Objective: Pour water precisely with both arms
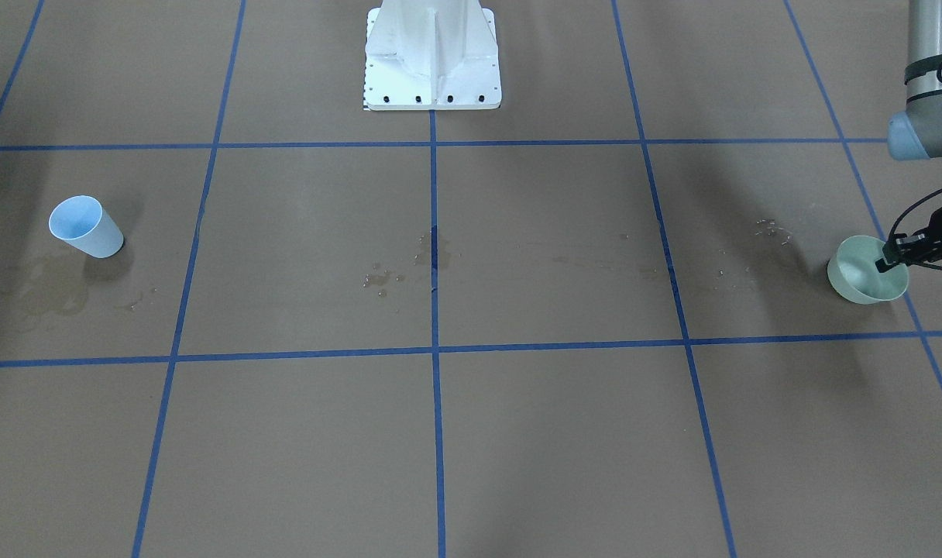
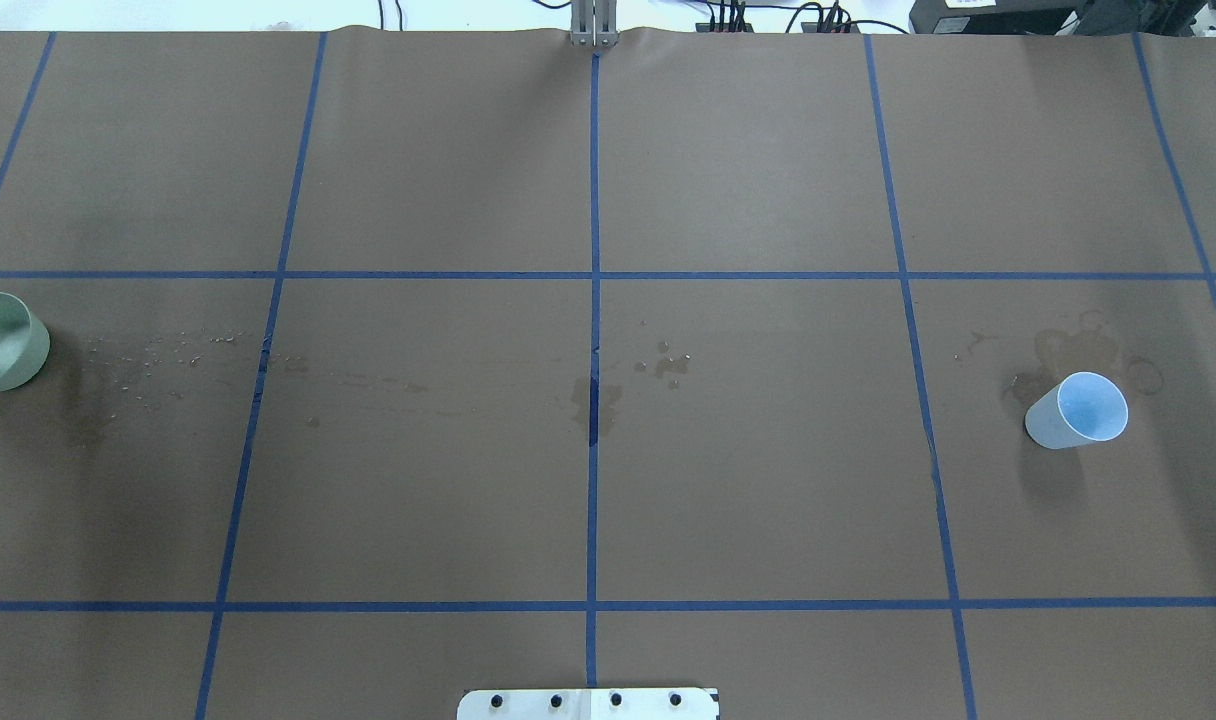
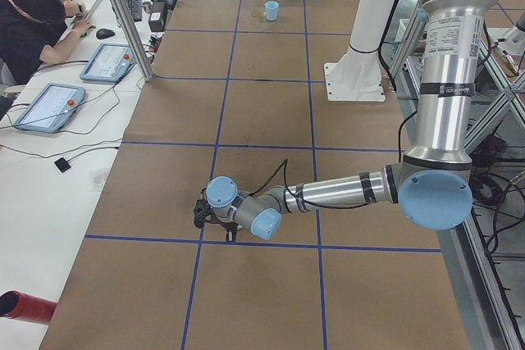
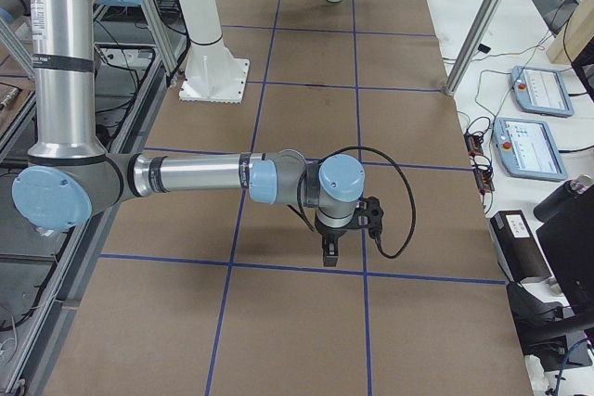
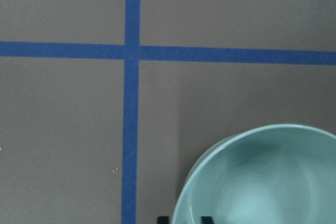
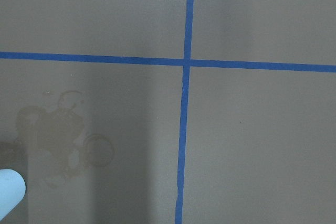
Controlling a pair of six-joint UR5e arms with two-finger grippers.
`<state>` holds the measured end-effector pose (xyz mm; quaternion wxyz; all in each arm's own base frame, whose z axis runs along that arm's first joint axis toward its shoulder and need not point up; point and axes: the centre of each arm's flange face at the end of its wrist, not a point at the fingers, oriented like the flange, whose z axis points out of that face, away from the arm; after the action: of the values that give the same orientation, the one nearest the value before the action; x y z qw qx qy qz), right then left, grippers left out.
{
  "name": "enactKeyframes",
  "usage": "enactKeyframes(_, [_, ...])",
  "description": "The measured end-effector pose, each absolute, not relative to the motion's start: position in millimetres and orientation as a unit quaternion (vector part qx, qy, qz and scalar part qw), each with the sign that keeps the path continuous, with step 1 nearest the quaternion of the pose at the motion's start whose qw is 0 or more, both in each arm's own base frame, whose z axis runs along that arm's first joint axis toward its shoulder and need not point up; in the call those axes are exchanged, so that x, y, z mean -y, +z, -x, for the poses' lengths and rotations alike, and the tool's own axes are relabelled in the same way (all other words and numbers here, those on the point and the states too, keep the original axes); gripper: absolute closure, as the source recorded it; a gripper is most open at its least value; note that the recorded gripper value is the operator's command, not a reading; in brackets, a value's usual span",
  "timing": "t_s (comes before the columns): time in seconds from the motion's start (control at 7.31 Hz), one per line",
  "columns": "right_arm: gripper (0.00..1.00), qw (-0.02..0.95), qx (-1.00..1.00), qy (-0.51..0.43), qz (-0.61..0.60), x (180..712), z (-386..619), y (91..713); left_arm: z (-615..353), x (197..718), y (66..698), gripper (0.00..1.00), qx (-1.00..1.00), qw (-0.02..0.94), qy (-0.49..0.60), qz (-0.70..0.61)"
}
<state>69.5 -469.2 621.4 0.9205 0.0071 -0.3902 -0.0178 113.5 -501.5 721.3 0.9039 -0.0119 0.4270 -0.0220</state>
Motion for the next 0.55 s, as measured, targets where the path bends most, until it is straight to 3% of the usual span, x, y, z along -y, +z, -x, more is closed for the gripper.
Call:
enactKeyframes(0.27, [0.01, 0.921, 0.390, -0.018, -0.008, 469.6, -69.6, 620.9, -111.7, 528.7, 690.5, 1.00, -0.443, 0.895, -0.043, 0.037])
enactKeyframes(0.55, [0.01, 0.920, 0.390, -0.018, -0.008, 469.9, -69.5, 620.5, -104.3, 581.3, 617.7, 1.00, -0.444, 0.892, -0.068, 0.044])
